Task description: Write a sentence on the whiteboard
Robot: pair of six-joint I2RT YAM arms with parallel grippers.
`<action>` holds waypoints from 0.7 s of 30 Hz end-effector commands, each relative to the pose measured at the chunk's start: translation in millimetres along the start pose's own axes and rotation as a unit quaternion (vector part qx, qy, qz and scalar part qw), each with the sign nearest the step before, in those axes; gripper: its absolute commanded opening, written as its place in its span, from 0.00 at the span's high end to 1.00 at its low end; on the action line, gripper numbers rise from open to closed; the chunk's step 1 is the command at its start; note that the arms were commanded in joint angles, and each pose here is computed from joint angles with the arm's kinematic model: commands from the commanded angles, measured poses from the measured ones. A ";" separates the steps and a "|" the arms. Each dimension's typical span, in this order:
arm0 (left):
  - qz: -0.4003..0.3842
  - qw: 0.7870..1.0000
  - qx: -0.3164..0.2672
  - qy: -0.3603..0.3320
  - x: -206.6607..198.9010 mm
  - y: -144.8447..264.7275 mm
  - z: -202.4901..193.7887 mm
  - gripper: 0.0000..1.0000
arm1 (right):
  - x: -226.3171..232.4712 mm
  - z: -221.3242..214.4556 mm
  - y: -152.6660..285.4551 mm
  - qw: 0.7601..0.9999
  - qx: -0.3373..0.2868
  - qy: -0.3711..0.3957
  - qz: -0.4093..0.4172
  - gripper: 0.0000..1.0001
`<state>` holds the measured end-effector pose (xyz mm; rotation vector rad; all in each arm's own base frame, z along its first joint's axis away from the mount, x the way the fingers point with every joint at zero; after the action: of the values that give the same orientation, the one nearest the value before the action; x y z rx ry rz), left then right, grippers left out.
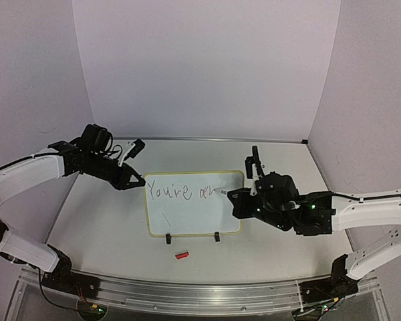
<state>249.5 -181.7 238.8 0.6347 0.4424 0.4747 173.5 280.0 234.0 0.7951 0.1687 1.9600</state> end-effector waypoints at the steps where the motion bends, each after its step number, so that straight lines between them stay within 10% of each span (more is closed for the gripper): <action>1: 0.006 0.999 0.031 0.003 2.4 -5.5 -7.1 1.00 | -10.8 2.0 5.8 0.999 -0.017 -0.013 -0.026 1.00; 21: 0.005 1.000 0.030 0.002 1.1 -4.8 -6.8 1.00 | -12.2 -5.9 6.7 1.000 0.014 -0.017 -0.017 1.00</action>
<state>250.0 -181.9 238.9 0.6354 0.4434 0.4746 168.8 273.5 221.1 0.8470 0.2057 1.9300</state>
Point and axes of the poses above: each gripper's point midway between its finger pads, its own y axis back along the fingers, its own x axis along the line the jaws close on, z = x × y, the point moved 8 cm from there along y, back along the fingers, and after that the axes turned 6 degrees about -y, right-handed, at the moved point
